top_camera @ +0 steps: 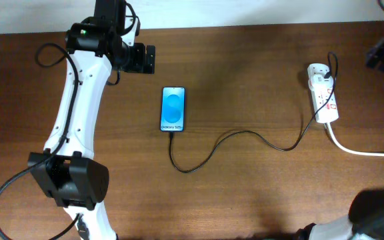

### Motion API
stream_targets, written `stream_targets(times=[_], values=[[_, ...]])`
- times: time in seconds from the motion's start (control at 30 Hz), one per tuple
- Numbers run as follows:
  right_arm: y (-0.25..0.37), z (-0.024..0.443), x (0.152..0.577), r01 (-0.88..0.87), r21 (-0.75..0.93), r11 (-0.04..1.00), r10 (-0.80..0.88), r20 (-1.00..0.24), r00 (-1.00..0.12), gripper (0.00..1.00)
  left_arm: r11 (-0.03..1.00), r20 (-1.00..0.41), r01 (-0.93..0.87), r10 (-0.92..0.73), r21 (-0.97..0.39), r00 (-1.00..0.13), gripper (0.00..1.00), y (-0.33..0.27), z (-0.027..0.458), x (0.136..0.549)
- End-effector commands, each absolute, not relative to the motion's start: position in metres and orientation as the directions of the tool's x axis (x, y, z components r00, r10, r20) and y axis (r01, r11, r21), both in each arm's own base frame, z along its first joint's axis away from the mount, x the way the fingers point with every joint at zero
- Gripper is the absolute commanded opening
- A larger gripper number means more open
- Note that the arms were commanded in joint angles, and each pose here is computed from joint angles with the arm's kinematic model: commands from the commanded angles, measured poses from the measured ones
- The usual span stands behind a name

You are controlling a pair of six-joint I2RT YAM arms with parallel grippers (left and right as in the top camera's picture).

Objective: Plug charger to phone and switch on socket

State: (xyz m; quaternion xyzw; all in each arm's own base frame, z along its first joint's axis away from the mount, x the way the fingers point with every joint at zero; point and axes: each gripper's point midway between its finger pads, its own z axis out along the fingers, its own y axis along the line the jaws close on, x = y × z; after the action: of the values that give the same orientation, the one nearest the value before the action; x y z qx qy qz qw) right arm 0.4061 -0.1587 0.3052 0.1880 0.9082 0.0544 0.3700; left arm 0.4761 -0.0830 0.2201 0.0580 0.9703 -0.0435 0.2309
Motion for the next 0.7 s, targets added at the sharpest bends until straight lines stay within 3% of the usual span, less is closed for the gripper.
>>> stream_targets(times=[0.0, 0.13, 0.37, 0.4, 0.5, 0.53, 0.67], values=[[-0.061, 0.361, 0.374, 0.059, 0.257, 0.965, 0.230, -0.709, -0.667, 0.98, 0.991, -0.471, 0.128, 0.090, -0.048, -0.878, 0.99, -0.080, 0.228, 0.476], [0.025, 0.352, 0.301, -0.082, 0.298, 0.951, 0.108, -0.569, -0.815, 0.98, 0.991, -0.471, 0.127, 0.090, -0.048, -0.878, 0.99, -0.080, 0.228, 0.476], [0.015, 0.340, 0.307, -0.046, 0.247, 0.968, 0.099, -0.542, -0.834, 0.98, 0.991, -0.471, 0.128, 0.090, -0.048, -0.878, 0.99, -0.080, 0.228, 0.476], [0.015, 0.340, 0.308, -0.099, 0.212, 0.972, 0.038, -0.562, -0.826, 0.98, 0.991, -0.471, 0.128, 0.090, -0.048, -0.878, 0.99, -0.080, 0.228, 0.476], [0.013, 0.352, 0.325, -0.157, 0.143, 0.977, -0.021, -0.669, -0.743, 0.98, 0.991, -0.471, 0.128, 0.090, -0.048, -0.878, 0.99, -0.080, 0.228, 0.476], [0.012, 0.354, 0.336, -0.156, 0.051, 0.986, -0.065, -0.751, -0.657, 0.98, 0.991, -0.471, 0.127, 0.090, -0.048, -0.878, 0.99, -0.080, 0.228, 0.476], [0.025, 0.327, 0.325, -0.231, -0.103, 0.968, -0.196, -0.883, -0.426, 0.98, 0.991, -0.471, 0.127, 0.090, -0.048, -0.878, 0.99, -0.080, 0.228, 0.476]])
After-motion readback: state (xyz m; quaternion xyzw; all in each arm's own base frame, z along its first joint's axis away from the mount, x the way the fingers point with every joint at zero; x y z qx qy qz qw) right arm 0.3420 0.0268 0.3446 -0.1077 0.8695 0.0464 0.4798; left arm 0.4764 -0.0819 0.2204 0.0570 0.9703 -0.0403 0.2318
